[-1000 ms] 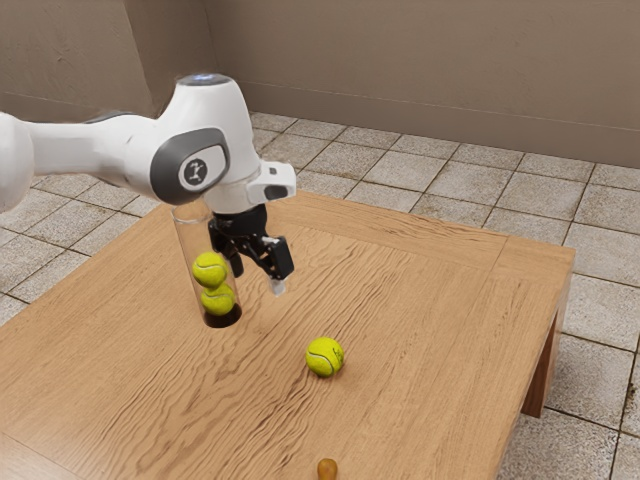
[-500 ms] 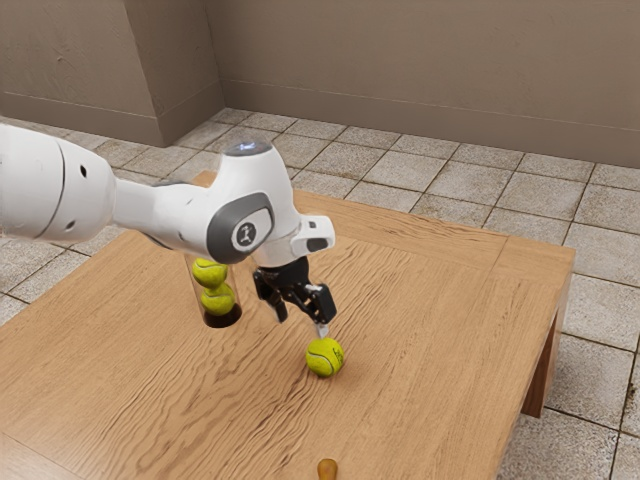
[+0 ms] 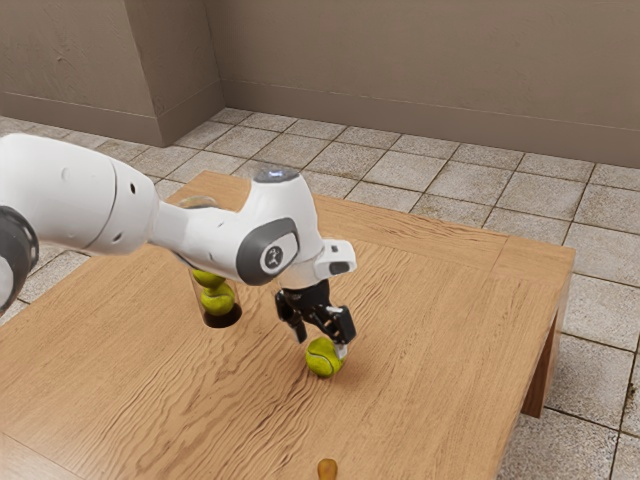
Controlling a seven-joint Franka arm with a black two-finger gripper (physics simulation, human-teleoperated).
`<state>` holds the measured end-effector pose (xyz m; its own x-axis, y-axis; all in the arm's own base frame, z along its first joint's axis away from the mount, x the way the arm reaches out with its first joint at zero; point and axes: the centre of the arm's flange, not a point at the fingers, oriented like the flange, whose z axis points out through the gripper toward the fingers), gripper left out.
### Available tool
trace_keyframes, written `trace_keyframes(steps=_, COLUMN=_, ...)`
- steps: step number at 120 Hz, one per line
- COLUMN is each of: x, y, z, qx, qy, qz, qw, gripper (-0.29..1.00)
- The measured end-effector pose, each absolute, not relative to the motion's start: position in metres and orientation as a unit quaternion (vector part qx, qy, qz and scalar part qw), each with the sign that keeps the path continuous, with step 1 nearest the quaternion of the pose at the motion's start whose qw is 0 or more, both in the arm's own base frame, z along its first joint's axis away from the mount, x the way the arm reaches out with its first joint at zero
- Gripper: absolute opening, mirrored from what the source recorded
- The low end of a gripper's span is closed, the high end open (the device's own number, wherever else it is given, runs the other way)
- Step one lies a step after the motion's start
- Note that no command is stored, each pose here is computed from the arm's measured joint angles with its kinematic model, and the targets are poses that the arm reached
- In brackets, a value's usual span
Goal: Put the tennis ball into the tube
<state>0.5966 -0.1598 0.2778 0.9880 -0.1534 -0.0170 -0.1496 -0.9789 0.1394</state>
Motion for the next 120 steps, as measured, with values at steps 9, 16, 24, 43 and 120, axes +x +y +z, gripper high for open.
trace_keyframes(steps=9, x=0.597, y=-0.16, z=0.271, qx=0.995, qy=-0.076, qz=-0.017, qw=0.069, gripper=0.7)
trace_keyframes(steps=16, x=0.597, y=-0.16, z=0.266, qx=0.995, qy=-0.075, qz=-0.02, qw=0.069, gripper=0.7)
trace_keyframes(steps=24, x=0.597, y=-0.16, z=0.261, qx=0.995, qy=-0.075, qz=-0.023, qw=0.068, gripper=0.7)
trace_keyframes(steps=43, x=0.596, y=-0.16, z=0.254, qx=0.994, qy=-0.075, qz=-0.028, qw=0.068, gripper=0.7)
trace_keyframes(steps=120, x=0.6, y=-0.166, z=0.252, qx=0.994, qy=-0.079, qz=-0.028, qw=0.067, gripper=0.41)
